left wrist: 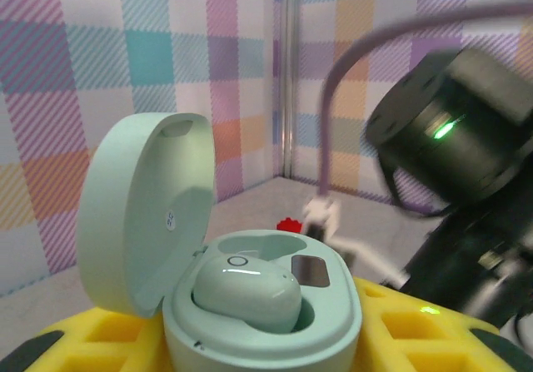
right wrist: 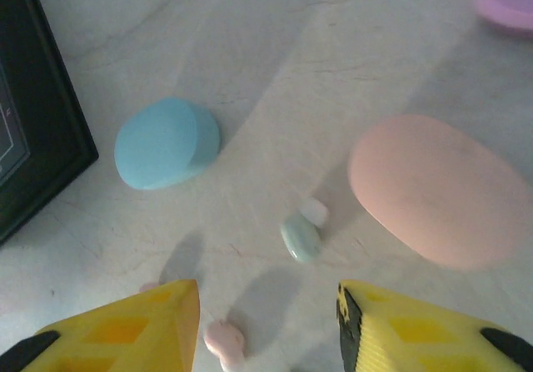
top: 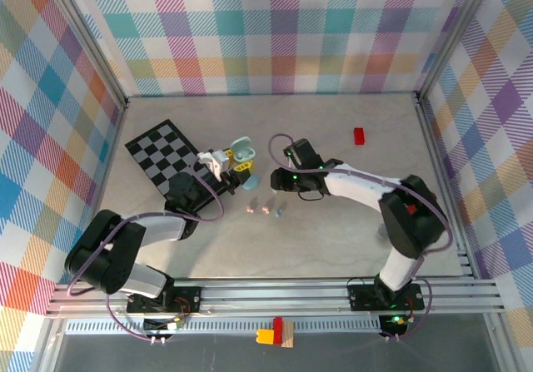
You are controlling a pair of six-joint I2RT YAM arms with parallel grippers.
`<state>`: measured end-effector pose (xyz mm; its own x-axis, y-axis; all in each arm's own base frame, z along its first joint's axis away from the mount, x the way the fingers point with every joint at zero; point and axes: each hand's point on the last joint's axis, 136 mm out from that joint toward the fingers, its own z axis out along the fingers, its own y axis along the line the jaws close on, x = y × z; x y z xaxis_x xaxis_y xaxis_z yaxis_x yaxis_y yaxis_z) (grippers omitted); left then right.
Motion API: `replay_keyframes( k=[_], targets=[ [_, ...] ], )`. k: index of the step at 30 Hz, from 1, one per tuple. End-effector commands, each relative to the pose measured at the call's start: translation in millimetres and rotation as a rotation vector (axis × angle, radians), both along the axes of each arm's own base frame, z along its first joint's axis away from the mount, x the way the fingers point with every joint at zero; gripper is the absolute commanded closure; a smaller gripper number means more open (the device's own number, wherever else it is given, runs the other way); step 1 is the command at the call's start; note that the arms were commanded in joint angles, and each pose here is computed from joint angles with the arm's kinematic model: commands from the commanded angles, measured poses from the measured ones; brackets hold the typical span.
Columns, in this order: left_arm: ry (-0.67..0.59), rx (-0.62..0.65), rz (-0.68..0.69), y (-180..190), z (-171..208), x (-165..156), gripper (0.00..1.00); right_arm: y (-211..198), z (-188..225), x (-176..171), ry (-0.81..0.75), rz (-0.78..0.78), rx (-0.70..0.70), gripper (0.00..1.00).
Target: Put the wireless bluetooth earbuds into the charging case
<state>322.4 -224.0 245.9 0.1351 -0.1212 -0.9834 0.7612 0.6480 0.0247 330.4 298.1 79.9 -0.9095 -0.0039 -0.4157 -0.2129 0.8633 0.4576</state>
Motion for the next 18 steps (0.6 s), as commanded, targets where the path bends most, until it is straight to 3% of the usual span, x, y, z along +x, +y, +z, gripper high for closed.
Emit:
replay_keyframes(
  k=[1, 8, 18],
  targets=[
    [-0.057, -0.052, 0.027, 13, 22, -8, 0.58, 26, 4, 16, 0.006, 0.043, 0.082, 0.53],
    [-0.084, -0.065, 0.019, 15, 34, -14, 0.57, 39, -21, 34, 0.043, 0.046, 0.044, 0.53],
    [-0.084, -0.060, 0.001, 13, 34, -14, 0.57, 29, -49, 23, 0.141, 0.049, -0.071, 0.53]
  ],
)
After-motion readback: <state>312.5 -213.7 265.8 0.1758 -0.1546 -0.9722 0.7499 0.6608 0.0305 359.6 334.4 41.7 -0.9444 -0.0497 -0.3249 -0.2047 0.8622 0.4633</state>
